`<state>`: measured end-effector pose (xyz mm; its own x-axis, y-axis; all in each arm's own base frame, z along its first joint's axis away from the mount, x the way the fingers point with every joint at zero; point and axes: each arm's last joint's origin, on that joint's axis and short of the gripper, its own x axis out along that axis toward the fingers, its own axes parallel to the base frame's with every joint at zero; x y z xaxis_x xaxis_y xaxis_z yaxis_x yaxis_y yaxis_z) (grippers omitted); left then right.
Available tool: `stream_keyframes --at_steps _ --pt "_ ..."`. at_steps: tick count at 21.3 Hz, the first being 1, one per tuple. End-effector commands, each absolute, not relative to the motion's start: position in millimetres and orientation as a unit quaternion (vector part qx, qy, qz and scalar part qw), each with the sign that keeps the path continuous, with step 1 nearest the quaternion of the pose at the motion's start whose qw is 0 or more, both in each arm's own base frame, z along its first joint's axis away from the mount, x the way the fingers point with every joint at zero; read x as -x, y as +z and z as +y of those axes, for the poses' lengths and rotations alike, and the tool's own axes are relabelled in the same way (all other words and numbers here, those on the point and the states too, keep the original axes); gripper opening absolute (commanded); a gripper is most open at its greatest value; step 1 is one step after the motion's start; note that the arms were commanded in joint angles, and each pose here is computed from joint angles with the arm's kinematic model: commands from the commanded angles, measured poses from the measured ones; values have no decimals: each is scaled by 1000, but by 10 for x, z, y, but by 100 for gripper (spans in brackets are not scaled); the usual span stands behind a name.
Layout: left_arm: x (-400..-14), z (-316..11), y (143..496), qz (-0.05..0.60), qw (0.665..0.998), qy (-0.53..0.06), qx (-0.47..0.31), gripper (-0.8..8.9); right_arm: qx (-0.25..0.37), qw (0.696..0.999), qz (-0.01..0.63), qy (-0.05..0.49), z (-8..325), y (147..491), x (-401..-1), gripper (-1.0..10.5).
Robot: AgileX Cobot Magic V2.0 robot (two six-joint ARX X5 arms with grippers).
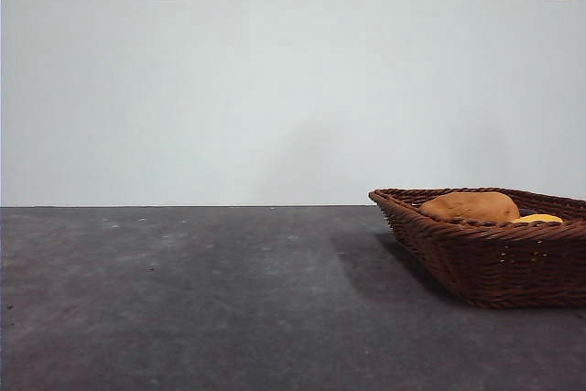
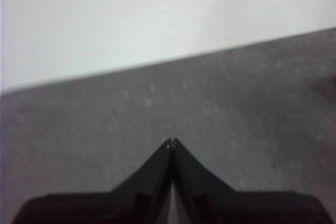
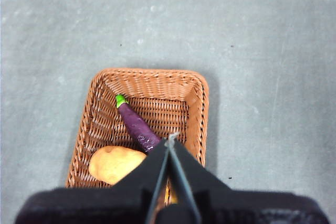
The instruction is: Help me put the vegetables on the table into the basket
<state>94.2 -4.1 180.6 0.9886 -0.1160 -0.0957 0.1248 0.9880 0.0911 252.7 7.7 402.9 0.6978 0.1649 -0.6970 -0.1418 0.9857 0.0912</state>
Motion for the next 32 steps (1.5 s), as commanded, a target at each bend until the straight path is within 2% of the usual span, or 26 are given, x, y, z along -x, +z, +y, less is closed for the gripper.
stream_keyframes --at_steps 1,7,10,24,27,29,32 --pt "-949 -38 1677 45 997 -57 -20 -3 -13 920 382 83 76 4011 -2544 0" --pt "-955 -32 1499 87 995 -47 -18 -3 -13 920 382 83 76 4011 -2544 0" --pt "-956 -34 1505 86 995 -47 16 -3 -13 920 382 83 76 4011 -2544 0" --pt "-972 -33 1477 105 993 -45 17 -3 -12 921 381 80 74 4015 -2540 0" --pt "-976 -33 1471 109 993 -45 17 -3 2 937 346 53 56 4192 -2287 0" --pt "-979 -33 1467 112 993 -45 17 -3 16 955 292 54 50 4388 -1991 0" --pt "-983 -33 1459 117 992 -45 17 -3 -9 980 196 43 42 4647 -1506 0"
